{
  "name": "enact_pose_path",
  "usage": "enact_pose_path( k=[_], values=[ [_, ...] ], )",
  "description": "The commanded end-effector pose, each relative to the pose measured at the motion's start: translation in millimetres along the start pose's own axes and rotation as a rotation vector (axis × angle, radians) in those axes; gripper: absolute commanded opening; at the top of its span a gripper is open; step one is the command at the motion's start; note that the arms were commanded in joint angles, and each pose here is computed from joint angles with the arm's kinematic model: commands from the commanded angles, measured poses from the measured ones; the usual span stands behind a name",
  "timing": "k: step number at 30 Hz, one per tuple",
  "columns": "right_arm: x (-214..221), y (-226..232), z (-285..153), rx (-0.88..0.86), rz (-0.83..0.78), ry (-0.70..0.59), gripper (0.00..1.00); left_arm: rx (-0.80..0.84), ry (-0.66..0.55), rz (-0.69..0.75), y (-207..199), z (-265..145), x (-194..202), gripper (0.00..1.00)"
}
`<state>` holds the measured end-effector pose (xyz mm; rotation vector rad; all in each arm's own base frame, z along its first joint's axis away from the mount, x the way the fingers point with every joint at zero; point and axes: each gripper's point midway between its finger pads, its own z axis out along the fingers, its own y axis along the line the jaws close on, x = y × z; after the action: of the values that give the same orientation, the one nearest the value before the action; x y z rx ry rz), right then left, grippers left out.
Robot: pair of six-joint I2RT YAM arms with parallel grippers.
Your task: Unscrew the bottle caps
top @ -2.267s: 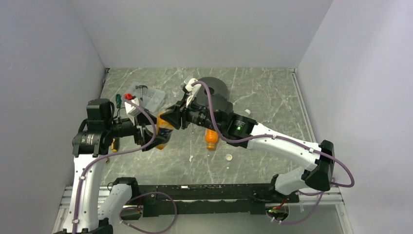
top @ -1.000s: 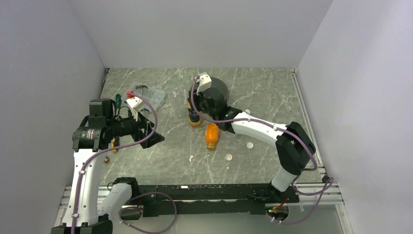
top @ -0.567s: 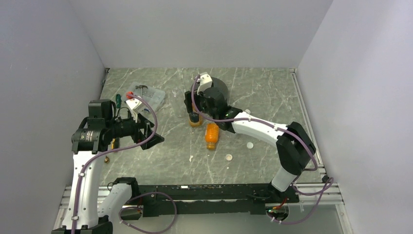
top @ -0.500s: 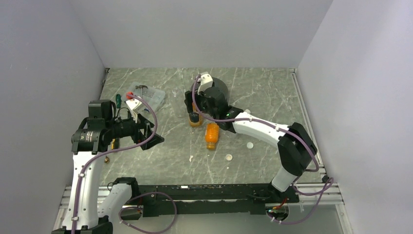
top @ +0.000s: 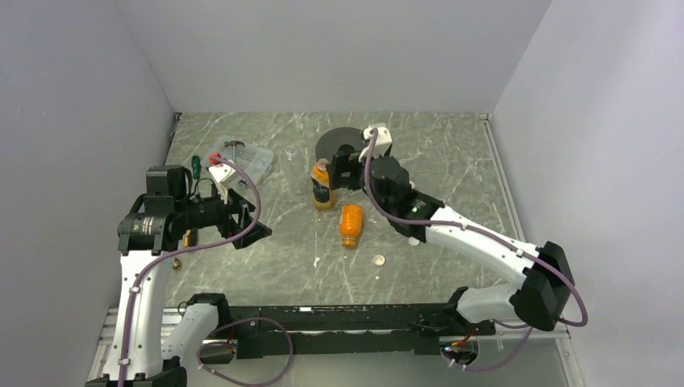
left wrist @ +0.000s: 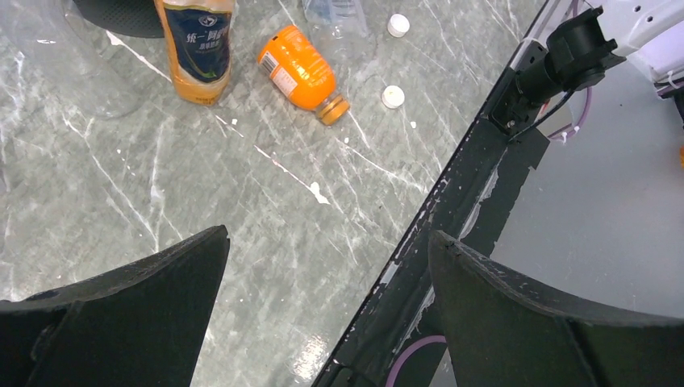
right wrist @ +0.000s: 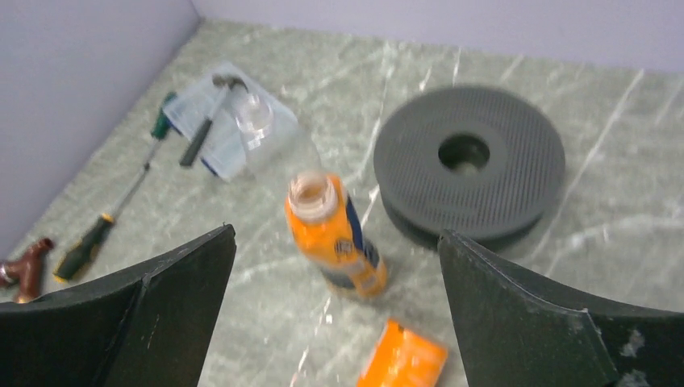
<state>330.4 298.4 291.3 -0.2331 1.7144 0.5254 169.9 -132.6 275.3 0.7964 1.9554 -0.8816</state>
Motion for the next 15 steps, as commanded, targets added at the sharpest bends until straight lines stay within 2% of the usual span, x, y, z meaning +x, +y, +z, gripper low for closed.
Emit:
enact_pose_path(
  k=[1,7,15],
  values=[
    [72.9,-13.1,-26.4,0.126,0.012,0.156,1.00,0.035,-0.037,0.044,-8.3,-4.0,-16.4,0.99],
    [149.7,-11.3,-39.5,0.201,-0.036,0.311,1.00,0.043,-0.037,0.039,-8.2,-3.7,-19.2,1.00],
    [188.1,-28.0,-31.1,0.286,-0.125,0.371,1.00,0.048,-0.036,0.044,-12.4,-6.5,-21.1,0.99]
  ],
)
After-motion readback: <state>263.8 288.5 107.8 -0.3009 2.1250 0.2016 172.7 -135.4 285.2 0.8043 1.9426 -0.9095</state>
